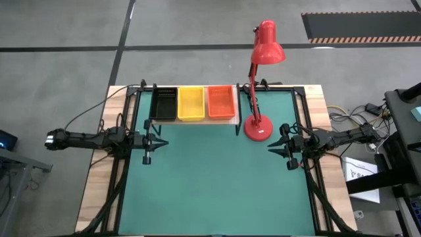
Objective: Stack baskets on shelf by color
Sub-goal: Return to Home Position
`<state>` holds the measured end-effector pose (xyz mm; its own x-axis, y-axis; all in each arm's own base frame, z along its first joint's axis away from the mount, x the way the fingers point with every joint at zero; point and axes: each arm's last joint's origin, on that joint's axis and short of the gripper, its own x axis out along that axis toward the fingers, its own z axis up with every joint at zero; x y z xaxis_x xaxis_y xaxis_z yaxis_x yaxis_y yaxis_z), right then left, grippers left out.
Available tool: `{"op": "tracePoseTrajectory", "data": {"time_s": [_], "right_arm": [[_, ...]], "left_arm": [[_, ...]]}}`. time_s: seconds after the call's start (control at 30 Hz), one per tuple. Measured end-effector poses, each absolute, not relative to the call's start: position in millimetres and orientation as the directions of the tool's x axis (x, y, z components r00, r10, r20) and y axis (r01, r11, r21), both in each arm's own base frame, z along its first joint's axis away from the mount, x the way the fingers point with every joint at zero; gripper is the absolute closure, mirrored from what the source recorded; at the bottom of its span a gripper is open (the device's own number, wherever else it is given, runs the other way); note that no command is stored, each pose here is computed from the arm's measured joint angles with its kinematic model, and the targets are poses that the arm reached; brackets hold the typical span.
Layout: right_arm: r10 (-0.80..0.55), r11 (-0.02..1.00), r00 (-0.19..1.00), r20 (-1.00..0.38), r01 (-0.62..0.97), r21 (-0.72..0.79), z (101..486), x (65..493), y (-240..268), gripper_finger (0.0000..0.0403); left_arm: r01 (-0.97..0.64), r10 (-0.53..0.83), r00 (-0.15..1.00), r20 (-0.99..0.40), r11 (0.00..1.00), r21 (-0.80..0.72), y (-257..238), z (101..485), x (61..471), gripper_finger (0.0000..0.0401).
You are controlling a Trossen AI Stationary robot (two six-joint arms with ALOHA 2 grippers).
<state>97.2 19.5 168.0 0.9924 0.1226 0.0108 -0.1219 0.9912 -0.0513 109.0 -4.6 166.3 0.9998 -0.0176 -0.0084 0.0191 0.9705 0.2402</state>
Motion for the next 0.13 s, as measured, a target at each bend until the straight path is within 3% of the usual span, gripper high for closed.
{"op": "tracePoseTrajectory", "data": {"time_s": [0.13], "right_arm": [[0.123,0.991,0.992,0.011,-0.122,-0.051,168.0,97.2,19.5,0.0335]], "left_arm": [[0.019,-0.018,1.000,-0.008,0.971,0.240,-4.6,166.3,109.0,0.0400]]}}
